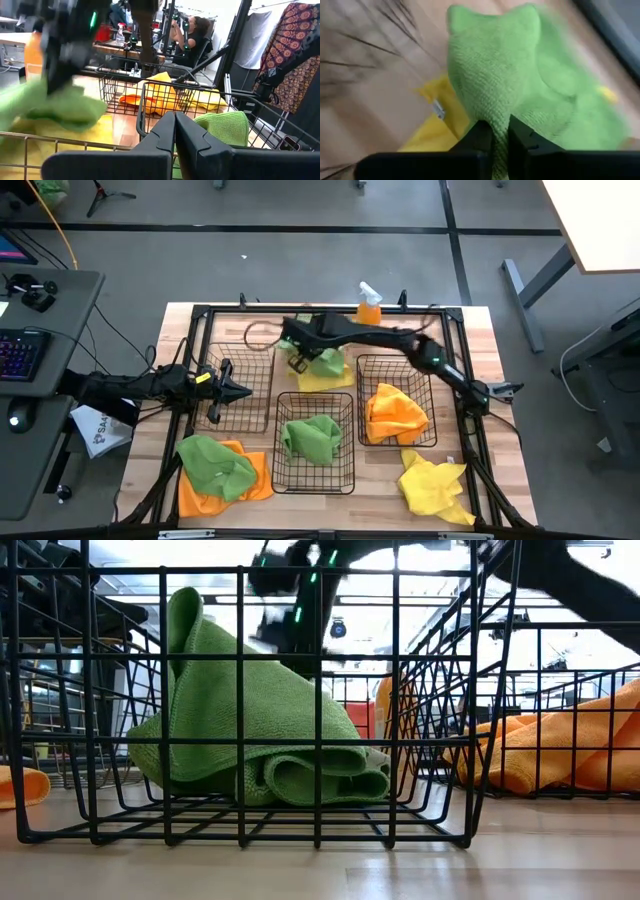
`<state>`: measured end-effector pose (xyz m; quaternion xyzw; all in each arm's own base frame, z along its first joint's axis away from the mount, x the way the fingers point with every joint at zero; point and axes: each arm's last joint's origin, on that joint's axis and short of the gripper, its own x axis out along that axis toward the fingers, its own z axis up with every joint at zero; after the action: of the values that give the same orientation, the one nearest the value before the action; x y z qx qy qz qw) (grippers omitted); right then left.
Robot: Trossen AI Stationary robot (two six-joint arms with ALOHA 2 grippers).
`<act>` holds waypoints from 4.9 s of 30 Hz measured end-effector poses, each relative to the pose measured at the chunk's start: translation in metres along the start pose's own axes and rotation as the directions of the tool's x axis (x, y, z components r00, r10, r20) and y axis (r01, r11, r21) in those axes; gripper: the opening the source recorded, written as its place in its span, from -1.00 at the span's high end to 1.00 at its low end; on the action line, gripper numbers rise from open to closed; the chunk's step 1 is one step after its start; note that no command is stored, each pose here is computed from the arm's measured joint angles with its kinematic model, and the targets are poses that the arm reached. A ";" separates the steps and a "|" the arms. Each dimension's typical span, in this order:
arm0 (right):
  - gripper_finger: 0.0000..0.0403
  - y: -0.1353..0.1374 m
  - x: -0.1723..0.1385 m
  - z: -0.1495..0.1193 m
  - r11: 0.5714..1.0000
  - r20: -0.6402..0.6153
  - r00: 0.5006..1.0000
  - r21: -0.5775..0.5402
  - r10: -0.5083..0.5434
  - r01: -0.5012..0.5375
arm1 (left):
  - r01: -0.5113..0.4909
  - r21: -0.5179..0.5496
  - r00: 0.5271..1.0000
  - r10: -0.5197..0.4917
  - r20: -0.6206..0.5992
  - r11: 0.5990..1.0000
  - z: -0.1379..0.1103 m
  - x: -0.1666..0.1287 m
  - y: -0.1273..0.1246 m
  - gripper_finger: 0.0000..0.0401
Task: Sort microfiber towel by color & place in baskets
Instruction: Put the top green towel into the middle wire basket, then put the green towel into the middle wire basket
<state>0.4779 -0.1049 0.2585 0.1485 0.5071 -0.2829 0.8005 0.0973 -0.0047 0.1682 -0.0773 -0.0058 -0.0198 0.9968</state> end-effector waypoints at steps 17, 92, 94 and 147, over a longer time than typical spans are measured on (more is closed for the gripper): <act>0.98 0.036 -0.230 -0.046 0.839 0.288 0.792 -0.270 0.538 -0.472 | 0.000 0.000 1.000 0.000 -0.001 1.000 0.000 0.000 0.000 1.00; 0.26 -0.003 -0.215 -0.273 0.959 0.014 0.960 0.049 0.280 -0.281 | 0.334 -0.380 0.942 -0.318 0.106 0.863 0.159 0.062 -0.043 1.00; 0.31 -0.005 -0.211 -0.277 0.926 0.070 0.931 0.100 0.358 -0.364 | 0.335 -0.454 0.910 -0.409 -0.073 0.826 0.179 0.070 -0.055 1.00; 0.36 0.000 -0.178 -0.286 0.903 0.207 0.887 0.034 0.413 -0.428 | 0.087 0.141 0.085 0.134 -0.987 0.986 -0.009 0.095 -0.203 -0.02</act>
<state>0.2113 0.0993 0.2919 0.2579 0.3703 -0.1358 0.8820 0.1844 -0.2105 0.1919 0.0381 0.6692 -0.0503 0.7404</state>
